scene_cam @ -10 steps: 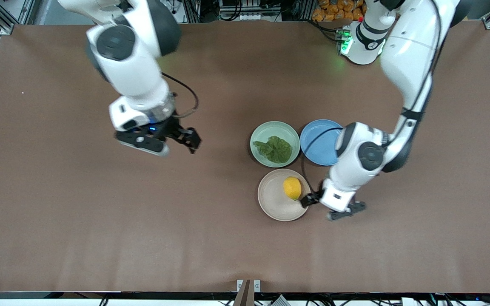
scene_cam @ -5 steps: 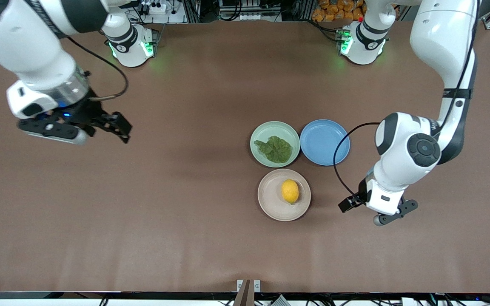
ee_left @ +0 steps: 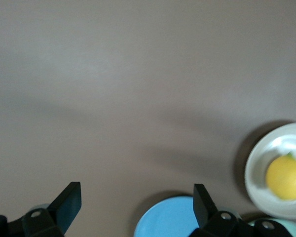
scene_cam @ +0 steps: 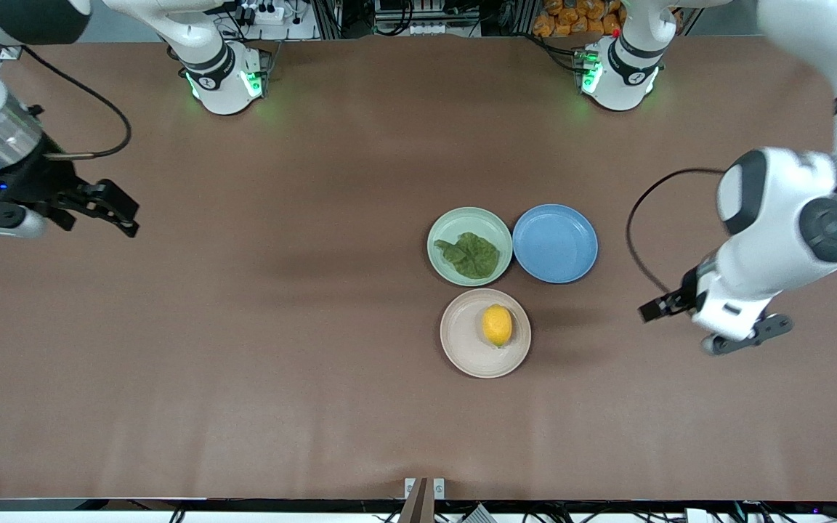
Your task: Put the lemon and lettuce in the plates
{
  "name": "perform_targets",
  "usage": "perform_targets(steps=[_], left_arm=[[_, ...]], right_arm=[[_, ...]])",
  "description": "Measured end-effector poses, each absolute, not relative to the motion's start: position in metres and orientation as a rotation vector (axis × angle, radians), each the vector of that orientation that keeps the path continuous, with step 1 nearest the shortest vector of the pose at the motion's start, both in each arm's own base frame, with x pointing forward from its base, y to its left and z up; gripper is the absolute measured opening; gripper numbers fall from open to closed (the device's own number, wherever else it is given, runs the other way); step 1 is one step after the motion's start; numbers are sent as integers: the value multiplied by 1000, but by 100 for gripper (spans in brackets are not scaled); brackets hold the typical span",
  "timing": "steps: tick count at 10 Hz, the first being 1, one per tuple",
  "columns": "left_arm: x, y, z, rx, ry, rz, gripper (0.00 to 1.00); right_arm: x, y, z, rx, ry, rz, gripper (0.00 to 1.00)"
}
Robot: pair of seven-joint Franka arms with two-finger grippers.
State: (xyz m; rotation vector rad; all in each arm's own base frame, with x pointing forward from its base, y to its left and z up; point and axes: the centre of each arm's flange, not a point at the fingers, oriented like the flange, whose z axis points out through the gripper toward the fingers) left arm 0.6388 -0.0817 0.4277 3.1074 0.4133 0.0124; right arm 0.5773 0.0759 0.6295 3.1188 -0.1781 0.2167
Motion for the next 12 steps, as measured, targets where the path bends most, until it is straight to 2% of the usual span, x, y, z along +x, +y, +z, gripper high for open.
perform_targets(steps=[4,8,12], left_arm=[[562,-70,485,3132,371,45,100],[550,-65,546,3121,298,200,100],[534,-64,622,3156,85,132,100]], right_arm=[[572,33,641,3106,-103,171,100],[563,31,656,3122,-75,113,100],[556,15,664,3170,-44,54,100]])
